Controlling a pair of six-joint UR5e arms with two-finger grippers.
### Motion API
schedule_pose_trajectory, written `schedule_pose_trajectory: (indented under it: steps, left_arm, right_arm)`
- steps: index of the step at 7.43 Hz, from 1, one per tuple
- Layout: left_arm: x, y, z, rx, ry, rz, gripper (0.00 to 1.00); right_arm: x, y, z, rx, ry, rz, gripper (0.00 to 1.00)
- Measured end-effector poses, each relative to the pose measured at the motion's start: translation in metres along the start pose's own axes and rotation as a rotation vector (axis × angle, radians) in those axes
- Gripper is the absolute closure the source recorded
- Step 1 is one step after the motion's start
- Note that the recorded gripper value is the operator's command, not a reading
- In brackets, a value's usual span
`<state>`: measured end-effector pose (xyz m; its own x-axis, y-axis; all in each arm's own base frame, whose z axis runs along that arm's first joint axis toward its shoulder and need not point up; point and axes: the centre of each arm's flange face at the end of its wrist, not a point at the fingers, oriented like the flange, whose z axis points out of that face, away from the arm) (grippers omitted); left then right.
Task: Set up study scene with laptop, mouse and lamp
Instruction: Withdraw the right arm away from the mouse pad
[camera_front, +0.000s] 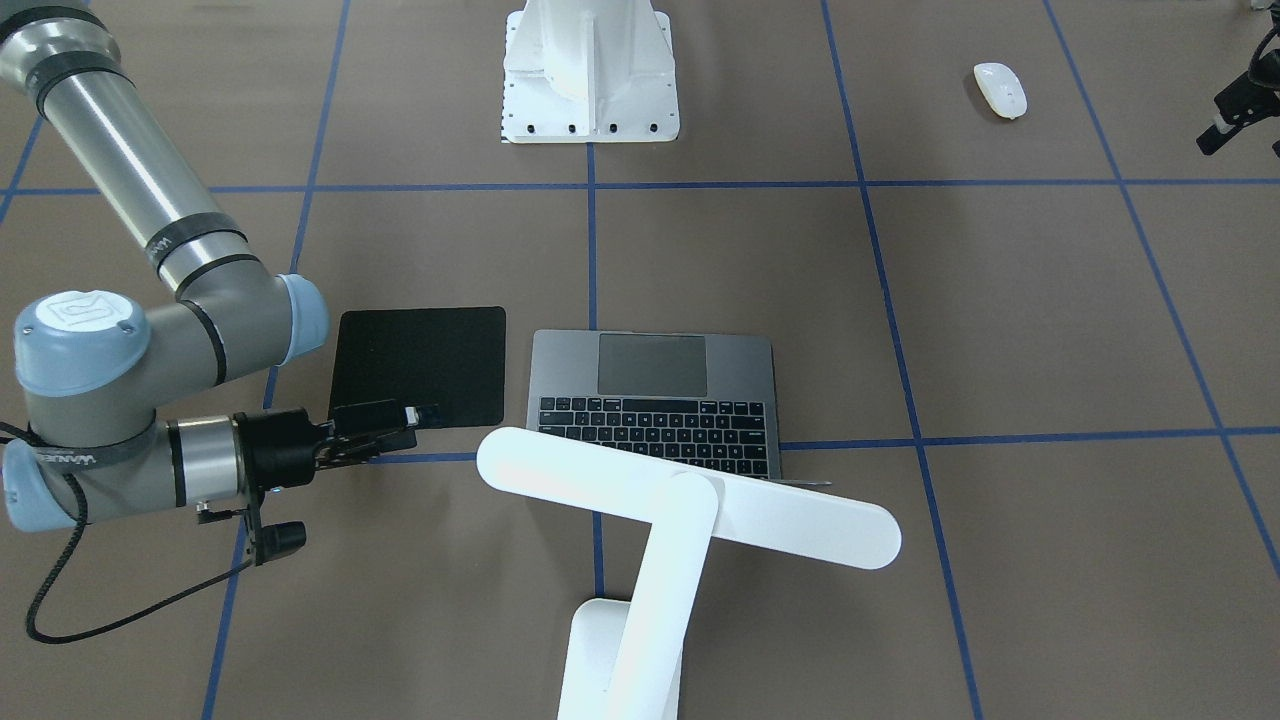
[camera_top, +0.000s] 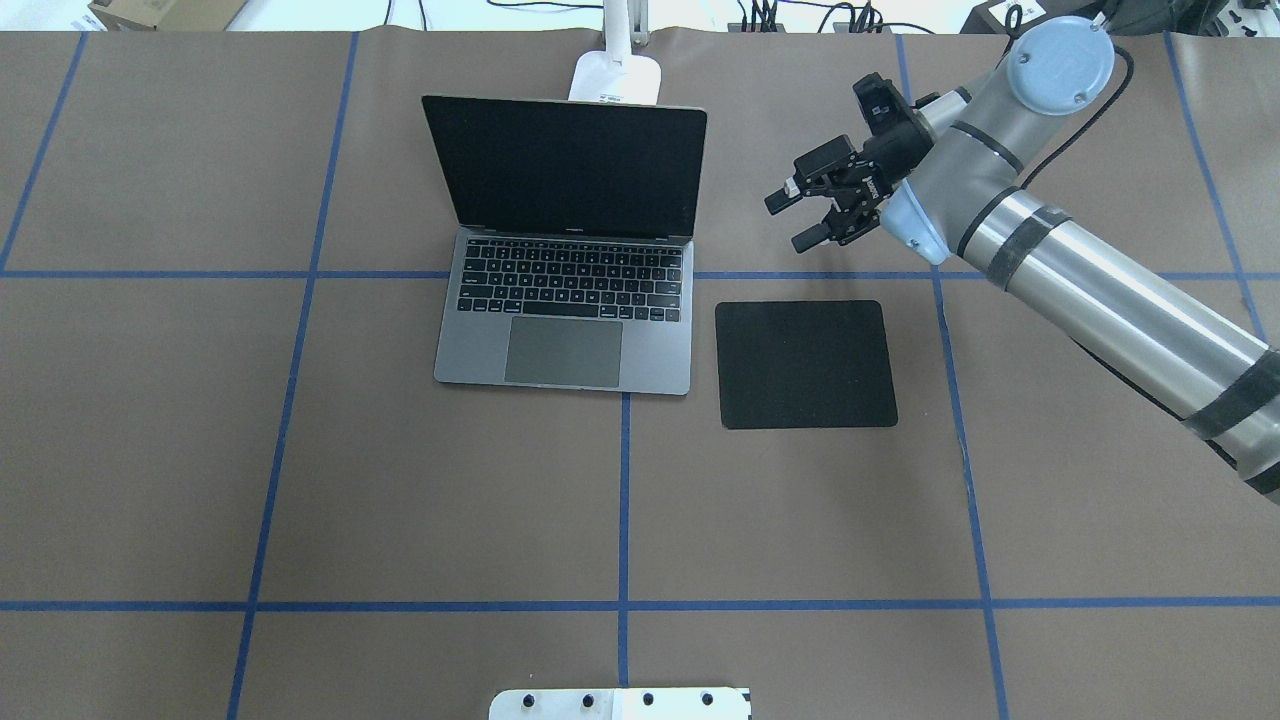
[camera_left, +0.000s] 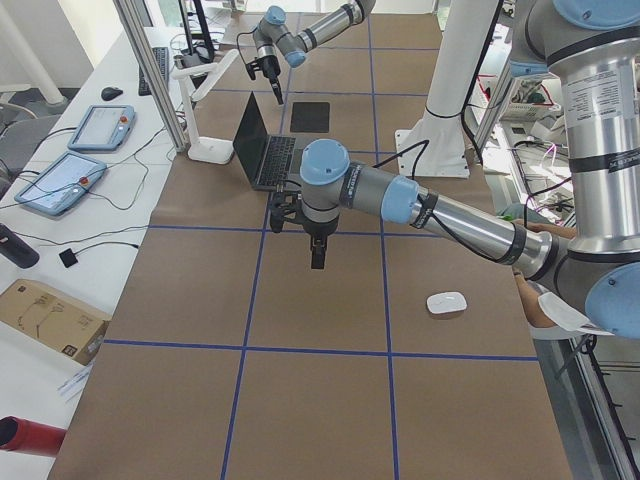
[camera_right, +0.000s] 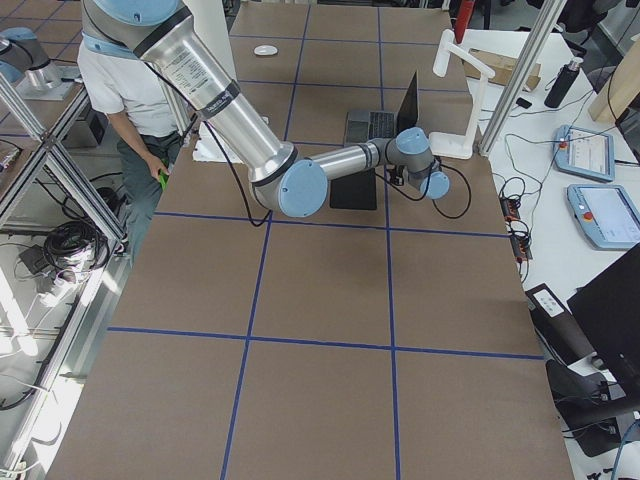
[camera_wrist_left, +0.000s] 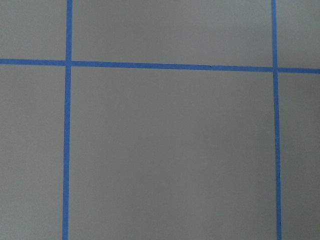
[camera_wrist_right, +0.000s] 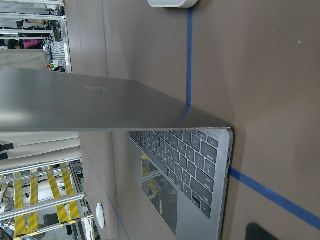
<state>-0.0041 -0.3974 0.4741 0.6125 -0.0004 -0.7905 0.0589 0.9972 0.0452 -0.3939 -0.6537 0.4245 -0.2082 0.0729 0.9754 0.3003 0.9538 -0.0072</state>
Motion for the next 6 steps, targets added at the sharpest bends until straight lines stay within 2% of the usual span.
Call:
schedule_pose_trajectory:
  steps: [3,5,6]
  left_arm:
    - [-0.001,0.0,0.0,-0.001,0.0,-0.002,0.0]
    - [-0.001,0.0,0.001,-0.002,-0.001,-0.003,0.0]
    - [-0.001,0.001,0.0,-0.001,-0.001,-0.003,0.0]
  right_arm:
    - [0.026,0.042,-0.076,-0.067,0.141,0.263,0.02]
    - [0.049,0.066,-0.129,-0.145,0.304,0.371,0.02]
    - [0.057,0.076,-0.157,-0.198,0.4,0.38,0.02]
